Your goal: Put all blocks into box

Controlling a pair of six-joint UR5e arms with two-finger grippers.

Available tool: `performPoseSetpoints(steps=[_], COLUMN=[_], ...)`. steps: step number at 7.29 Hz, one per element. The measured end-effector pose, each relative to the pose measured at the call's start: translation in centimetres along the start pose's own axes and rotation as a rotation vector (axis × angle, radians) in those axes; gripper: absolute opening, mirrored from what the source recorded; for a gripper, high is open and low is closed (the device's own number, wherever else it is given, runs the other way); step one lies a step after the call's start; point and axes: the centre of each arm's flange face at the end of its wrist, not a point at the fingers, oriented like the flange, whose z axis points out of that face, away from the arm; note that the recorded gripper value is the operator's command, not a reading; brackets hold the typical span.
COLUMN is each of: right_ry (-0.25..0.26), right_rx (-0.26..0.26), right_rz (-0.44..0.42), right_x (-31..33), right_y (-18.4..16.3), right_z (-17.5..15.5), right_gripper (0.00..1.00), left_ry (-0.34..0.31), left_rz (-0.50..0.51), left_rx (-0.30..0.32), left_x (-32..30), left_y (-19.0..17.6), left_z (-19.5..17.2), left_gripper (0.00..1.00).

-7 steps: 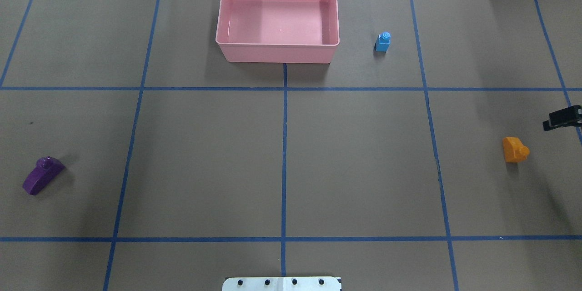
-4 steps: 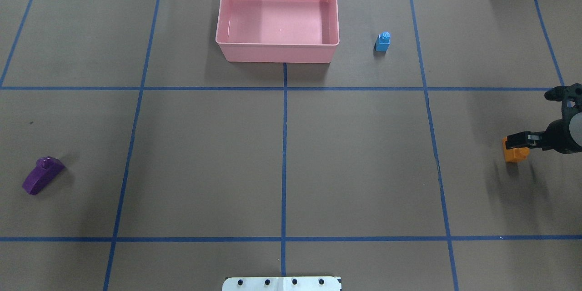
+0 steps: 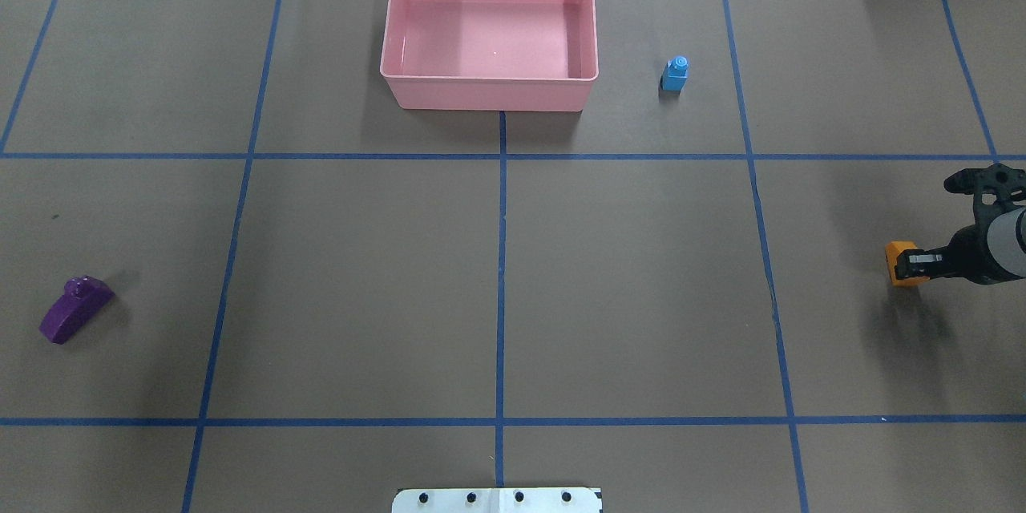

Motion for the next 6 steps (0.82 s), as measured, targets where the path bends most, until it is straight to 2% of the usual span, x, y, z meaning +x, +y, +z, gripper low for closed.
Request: performPoseSetpoints(steps=[1,2,3,4,6], right_ry=[-0.032,-0.097,-0.162,-0.201,-0.227], right_rx=[0.008,0.032,0.074,0.117,0.151], right_rz=[0.001,0.016,0.025,0.026,0.046], right_x=[-0.9,-2.3,-4.5,-7.8,-17.7], right_y=[-0.8,-3.4,-7.2,-11.4,-21.0], right_z=[-1.1,-3.5,-6.2,-8.9,-12.6], right_gripper=[0.0,0.0,0.0,0.0,0.0], left_ry=[0.0,0.0,0.0,0.0,-0.002], left_rz=[0.0,0.001,0.001,0.003,0.015], left_rx=[0.0,0.001,0.001,0.004,0.017], left_x=[0.0,0.0,0.1,0.1,0.2], left_y=[0.0,0.0,0.0,-0.1,-0.3], left_z=[0.0,0.0,-0.1,-0.1,-0.2], left_gripper=[1.0,1.0,1.0,1.0,1.0])
